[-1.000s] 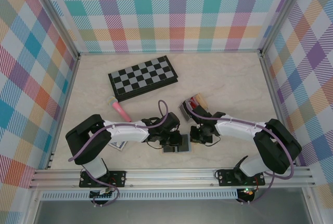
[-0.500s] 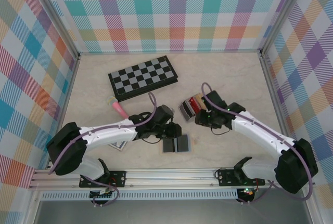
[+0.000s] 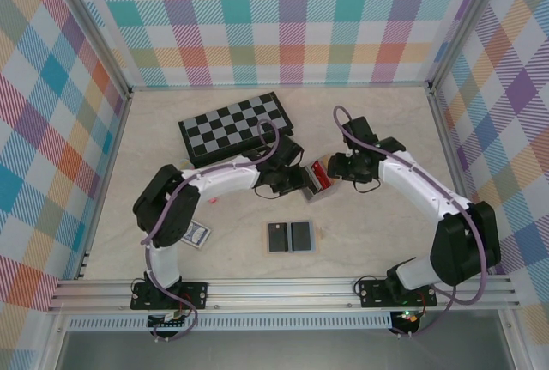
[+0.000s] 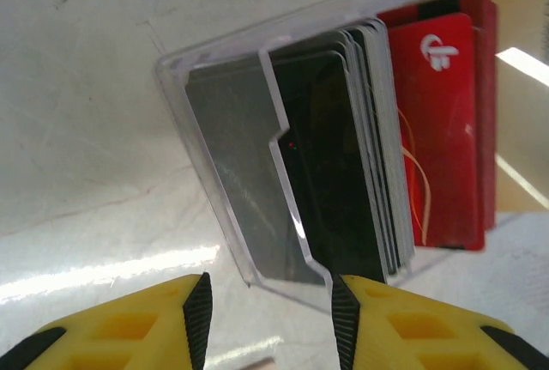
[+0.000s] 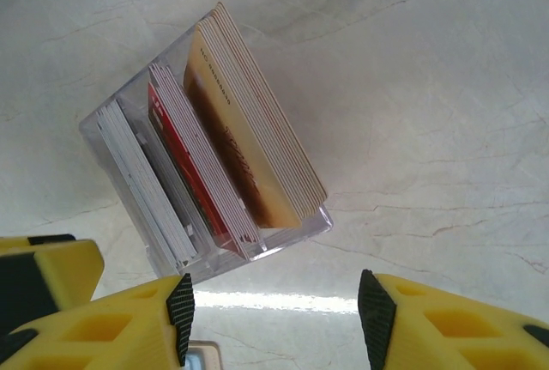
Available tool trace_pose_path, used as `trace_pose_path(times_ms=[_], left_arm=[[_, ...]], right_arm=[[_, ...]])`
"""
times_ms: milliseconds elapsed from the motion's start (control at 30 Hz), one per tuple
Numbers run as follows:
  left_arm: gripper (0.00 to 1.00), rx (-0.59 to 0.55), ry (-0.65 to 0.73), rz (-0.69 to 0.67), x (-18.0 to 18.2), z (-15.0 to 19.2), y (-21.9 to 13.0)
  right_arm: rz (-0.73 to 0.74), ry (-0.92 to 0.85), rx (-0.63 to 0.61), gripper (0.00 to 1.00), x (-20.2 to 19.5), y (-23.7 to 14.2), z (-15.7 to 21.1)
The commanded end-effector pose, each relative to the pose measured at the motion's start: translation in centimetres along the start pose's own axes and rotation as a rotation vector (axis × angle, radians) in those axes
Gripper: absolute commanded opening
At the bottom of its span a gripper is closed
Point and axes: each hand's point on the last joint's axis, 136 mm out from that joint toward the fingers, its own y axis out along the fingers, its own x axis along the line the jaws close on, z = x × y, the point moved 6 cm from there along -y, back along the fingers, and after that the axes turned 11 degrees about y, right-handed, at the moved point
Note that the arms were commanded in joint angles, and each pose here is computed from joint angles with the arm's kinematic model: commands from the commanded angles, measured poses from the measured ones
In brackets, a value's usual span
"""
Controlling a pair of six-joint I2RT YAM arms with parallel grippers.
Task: Put the credit cards into the card holder
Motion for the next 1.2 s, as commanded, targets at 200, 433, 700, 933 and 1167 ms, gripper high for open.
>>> trace_pose_path(times_ms=[200, 433, 700, 933, 1167], left_arm=[[0.43, 0.037, -0.053, -0.026, 0.0, -1.4, 2.1], [0.34, 0.075, -0.047, -0.118, 1.7, -0.5, 2.7], [0.27, 0.1, 0.03, -0.215, 3.4, 0.2, 2.4], [0.25, 0.111, 0.074, -0.22, 3.4, 0.1, 2.5], [0.25, 0.119, 0.084, -0.215, 3.4, 0.2, 2.6]], right_arm=[[-0.021, -0.037, 0.048, 0.57, 0.5, 0.6, -0.4], [-0.007, -0.052, 0.055, 0.56, 0.6, 1.2, -0.6], [0.047, -0.141, 0.079, 0.56, 0.9, 1.8, -1.6], [0.103, -0.22, 0.125, 0.54, 1.1, 3.7, -2.2], [0.149, -0.27, 0.128, 0.53, 1.5, 5.1, -3.2]])
